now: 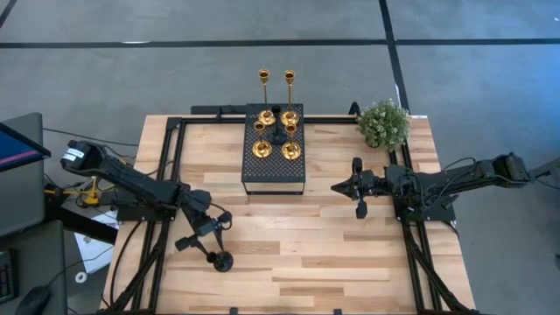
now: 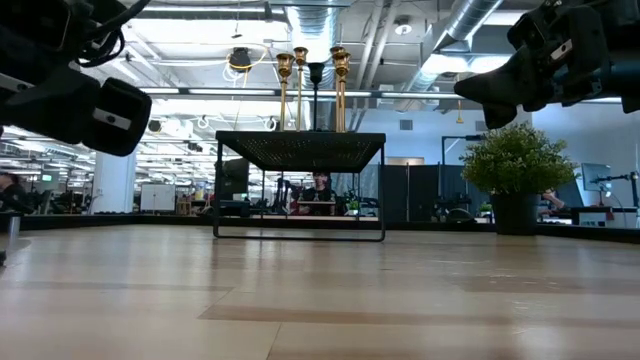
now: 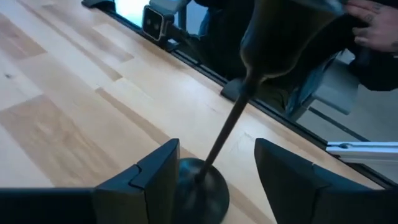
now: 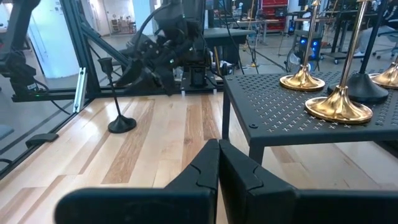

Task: Pick & Place candle stick holders
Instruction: Put the black candle holder on the shelf

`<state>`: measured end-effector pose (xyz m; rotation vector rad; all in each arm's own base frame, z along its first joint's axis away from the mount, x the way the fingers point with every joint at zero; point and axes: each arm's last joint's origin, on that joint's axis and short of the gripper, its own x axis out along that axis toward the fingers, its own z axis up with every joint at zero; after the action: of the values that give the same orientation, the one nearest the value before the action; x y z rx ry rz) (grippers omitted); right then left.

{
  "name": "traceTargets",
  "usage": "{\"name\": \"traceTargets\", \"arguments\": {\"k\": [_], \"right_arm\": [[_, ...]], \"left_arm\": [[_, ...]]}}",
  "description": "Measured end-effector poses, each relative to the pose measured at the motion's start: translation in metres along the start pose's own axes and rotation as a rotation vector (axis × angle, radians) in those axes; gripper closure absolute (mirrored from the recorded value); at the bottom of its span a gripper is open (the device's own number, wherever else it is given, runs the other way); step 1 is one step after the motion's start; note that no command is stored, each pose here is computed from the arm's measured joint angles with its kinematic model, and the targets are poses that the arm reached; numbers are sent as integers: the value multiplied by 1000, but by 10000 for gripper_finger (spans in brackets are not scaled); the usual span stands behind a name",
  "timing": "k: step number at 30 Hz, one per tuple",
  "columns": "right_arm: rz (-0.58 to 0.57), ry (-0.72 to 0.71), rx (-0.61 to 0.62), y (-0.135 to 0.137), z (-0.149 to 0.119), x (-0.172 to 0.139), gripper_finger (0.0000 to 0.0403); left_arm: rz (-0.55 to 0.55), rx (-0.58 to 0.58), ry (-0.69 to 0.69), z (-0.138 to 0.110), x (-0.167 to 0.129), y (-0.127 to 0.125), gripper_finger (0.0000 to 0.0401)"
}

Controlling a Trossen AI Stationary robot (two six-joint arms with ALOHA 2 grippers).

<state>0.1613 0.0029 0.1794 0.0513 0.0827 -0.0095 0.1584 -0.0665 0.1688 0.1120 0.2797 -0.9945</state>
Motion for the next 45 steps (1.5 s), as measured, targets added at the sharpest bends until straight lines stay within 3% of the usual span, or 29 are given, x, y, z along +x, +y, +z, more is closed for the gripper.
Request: {"name": "traceTargets", "arguments": {"k": [16, 23, 45], "right_arm": [[0, 0, 0, 0, 0, 0, 403], [0, 0, 0, 0, 0, 0, 403], [0, 0, 0, 0, 0, 0, 403]], "left_arm": [[-73, 78, -71, 1, 25, -1, 223], [20, 18, -67, 1, 27, 2, 258], [3, -31, -81, 2, 27, 2, 381]]}}
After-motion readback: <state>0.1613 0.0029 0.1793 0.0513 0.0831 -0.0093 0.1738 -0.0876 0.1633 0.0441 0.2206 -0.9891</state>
